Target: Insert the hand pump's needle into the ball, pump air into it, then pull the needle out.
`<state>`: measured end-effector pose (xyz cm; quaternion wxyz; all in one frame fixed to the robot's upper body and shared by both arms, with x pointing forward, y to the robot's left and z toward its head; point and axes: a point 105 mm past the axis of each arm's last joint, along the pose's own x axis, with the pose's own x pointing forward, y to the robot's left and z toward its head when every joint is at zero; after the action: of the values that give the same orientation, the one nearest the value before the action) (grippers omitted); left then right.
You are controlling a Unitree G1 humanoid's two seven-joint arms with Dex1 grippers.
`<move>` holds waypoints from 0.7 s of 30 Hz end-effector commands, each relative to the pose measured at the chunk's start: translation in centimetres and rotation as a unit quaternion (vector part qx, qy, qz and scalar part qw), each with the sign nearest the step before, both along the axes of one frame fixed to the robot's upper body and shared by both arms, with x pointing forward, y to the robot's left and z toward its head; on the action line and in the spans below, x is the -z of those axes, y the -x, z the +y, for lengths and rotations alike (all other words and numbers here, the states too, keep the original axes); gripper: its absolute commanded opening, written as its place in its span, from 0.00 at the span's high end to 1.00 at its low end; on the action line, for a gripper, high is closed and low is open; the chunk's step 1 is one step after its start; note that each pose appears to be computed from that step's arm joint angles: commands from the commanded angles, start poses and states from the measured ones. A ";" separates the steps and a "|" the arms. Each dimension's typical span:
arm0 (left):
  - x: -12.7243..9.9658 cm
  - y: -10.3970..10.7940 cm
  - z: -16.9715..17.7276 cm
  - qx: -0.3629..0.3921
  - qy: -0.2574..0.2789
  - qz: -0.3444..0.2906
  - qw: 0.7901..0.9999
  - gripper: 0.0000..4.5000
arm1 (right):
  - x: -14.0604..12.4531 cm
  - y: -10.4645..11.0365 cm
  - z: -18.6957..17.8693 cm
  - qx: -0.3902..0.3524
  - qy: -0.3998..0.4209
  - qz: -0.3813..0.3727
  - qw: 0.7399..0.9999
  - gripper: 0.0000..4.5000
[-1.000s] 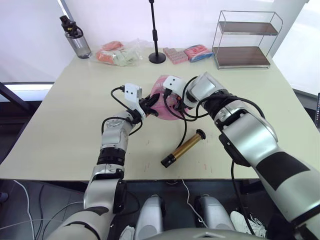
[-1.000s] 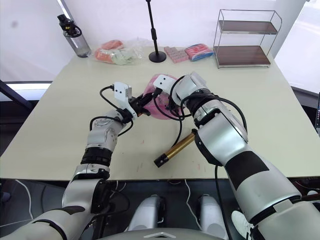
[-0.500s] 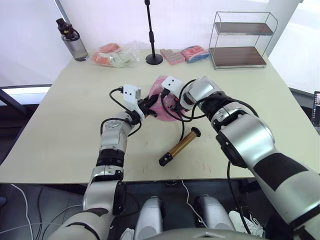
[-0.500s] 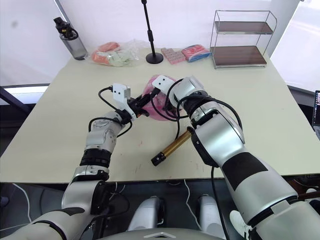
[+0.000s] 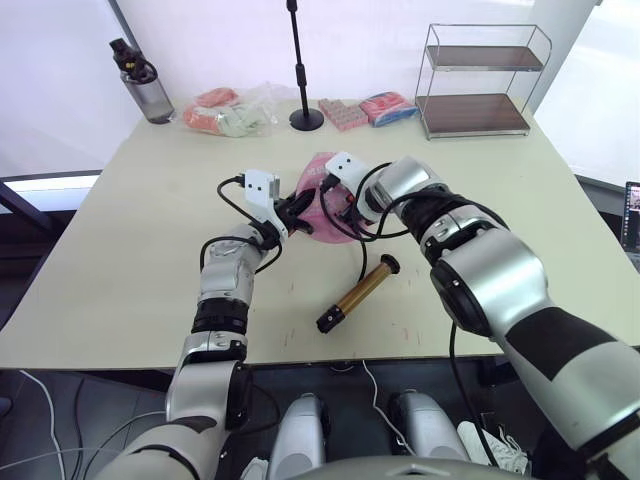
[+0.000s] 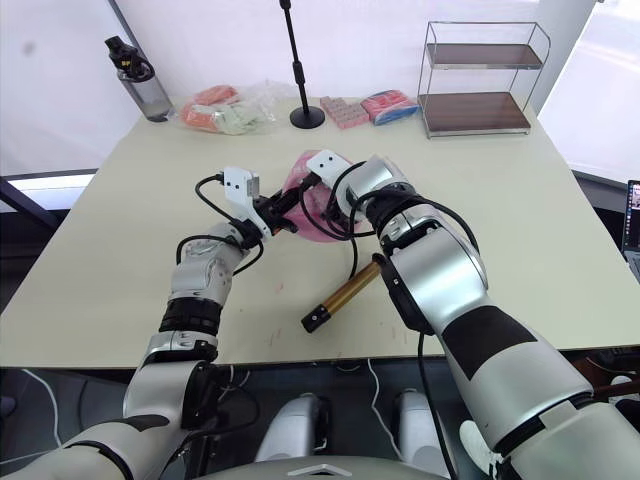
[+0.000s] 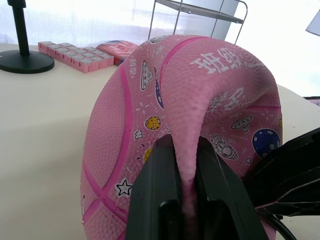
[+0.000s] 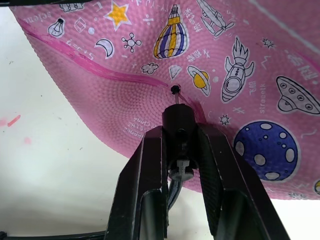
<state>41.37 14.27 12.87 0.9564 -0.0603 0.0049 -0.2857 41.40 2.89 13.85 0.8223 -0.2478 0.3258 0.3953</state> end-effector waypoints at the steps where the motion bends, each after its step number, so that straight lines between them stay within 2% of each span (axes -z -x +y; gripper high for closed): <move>1: 4.1 1.2 -4.0 0.068 -0.006 0.075 0.995 0.99 | -0.9 0.4 2.7 -0.102 0.018 -0.068 0.992 0.93; 5: 3.9 0.9 -3.4 0.059 -0.010 0.071 0.996 0.99 | -1.0 -0.1 1.6 -0.128 0.050 -0.087 0.987 0.93; 14: 4.1 0.7 -3.2 0.058 -0.014 0.071 0.996 0.99 | -1.4 -0.2 1.1 -0.127 0.032 -0.079 0.988 0.93; 16: 4.2 0.7 -3.2 0.058 -0.015 0.071 0.996 1.00 | -1.5 -0.4 1.0 -0.134 0.042 -0.093 0.986 0.71; 17: 4.2 0.7 -3.3 0.059 -0.015 0.072 0.996 1.00 | -1.5 -0.4 0.9 -0.140 0.051 -0.101 0.984 0.65; 21: 4.4 0.6 -3.4 0.059 -0.018 0.072 0.995 1.00 | -1.6 -0.9 -0.2 -0.137 0.053 -0.105 0.984 0.65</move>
<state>41.79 13.42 12.36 0.9518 -0.0648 0.0118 -0.2996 42.15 2.18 14.28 0.7726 -0.3710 0.2455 0.4529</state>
